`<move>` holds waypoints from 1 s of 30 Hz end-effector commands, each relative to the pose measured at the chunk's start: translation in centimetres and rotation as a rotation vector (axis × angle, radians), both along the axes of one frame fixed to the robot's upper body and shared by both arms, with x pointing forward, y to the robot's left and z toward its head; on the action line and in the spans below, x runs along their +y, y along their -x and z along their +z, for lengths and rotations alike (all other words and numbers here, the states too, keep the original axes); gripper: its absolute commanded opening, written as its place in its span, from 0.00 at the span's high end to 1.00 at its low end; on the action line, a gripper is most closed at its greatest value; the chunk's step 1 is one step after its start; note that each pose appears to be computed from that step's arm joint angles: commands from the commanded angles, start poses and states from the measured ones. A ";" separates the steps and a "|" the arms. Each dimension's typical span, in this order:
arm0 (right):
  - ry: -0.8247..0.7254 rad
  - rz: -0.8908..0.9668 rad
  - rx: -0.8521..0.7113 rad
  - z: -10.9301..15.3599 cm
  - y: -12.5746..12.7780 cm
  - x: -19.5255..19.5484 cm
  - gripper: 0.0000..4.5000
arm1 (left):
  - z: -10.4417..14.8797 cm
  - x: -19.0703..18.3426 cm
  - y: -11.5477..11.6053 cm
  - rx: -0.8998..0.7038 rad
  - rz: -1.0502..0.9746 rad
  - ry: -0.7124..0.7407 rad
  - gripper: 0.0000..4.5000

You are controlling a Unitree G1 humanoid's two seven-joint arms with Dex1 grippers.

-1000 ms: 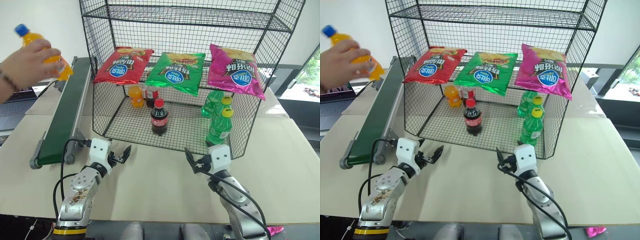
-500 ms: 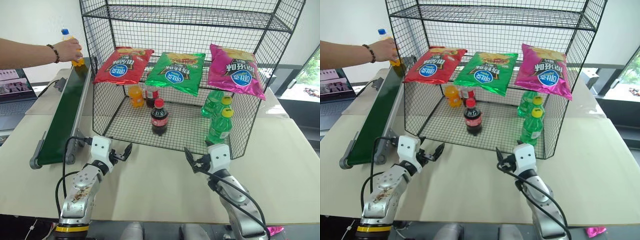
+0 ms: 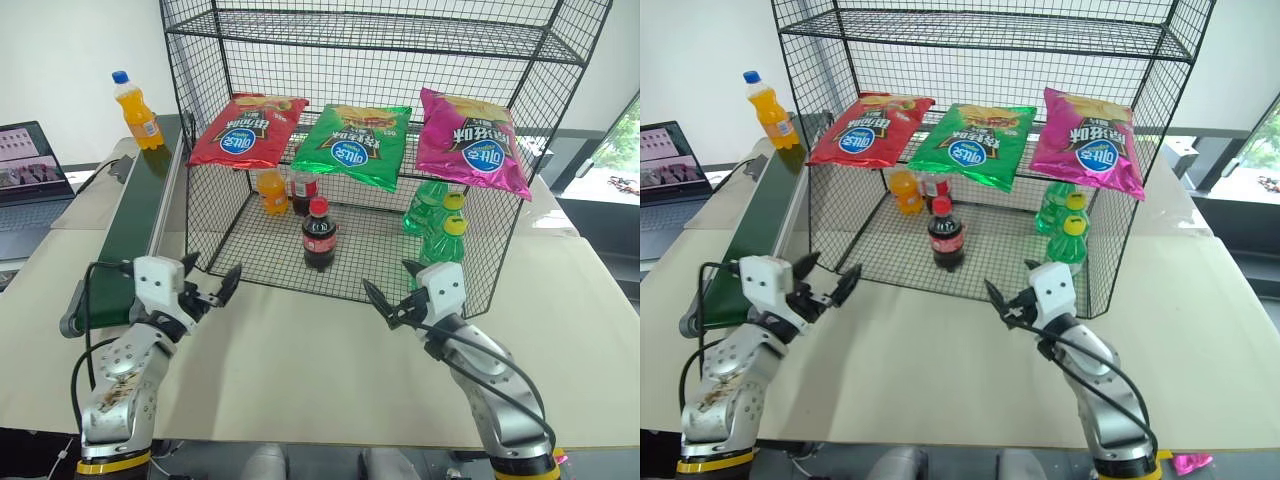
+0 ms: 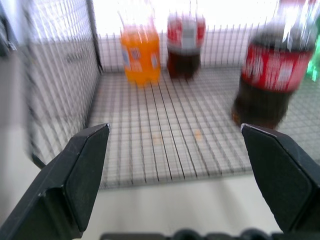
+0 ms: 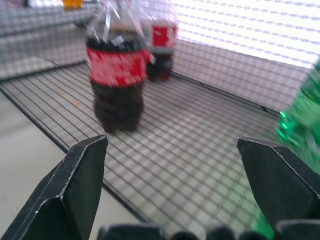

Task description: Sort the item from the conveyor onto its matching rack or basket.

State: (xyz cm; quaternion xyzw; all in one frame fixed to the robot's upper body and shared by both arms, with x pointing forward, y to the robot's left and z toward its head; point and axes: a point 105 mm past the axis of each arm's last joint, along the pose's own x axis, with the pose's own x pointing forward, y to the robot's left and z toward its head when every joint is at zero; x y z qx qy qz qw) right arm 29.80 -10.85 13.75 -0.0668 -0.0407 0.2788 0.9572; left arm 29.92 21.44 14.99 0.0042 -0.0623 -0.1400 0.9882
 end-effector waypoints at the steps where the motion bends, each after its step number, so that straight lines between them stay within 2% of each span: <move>1: -0.059 0.248 -0.033 3.7 1.0 2.3 0.00 | 3.1 3.5 1.1 -0.098 0.169 0.063 0.01; 4: -0.055 0.444 -0.039 5.8 1.4 4.2 0.00 | 4.0 6.8 2.1 -0.118 0.316 0.113 0.01; 7: -0.037 0.650 -0.076 8.3 1.6 6.6 0.00 | 3.7 9.9 3.4 -0.102 0.447 0.096 0.01; 10: -0.033 0.750 -0.106 9.8 1.6 8.2 0.00 | 3.6 11.2 4.0 -0.097 0.491 0.107 0.01; 18: -0.032 0.913 -0.188 12.2 2.0 11.1 0.00 | 3.5 13.3 5.2 -0.117 0.593 0.143 0.01; 30: -0.080 0.970 -0.301 13.9 3.0 11.6 0.00 | 4.1 13.7 4.1 -0.119 0.551 0.135 0.01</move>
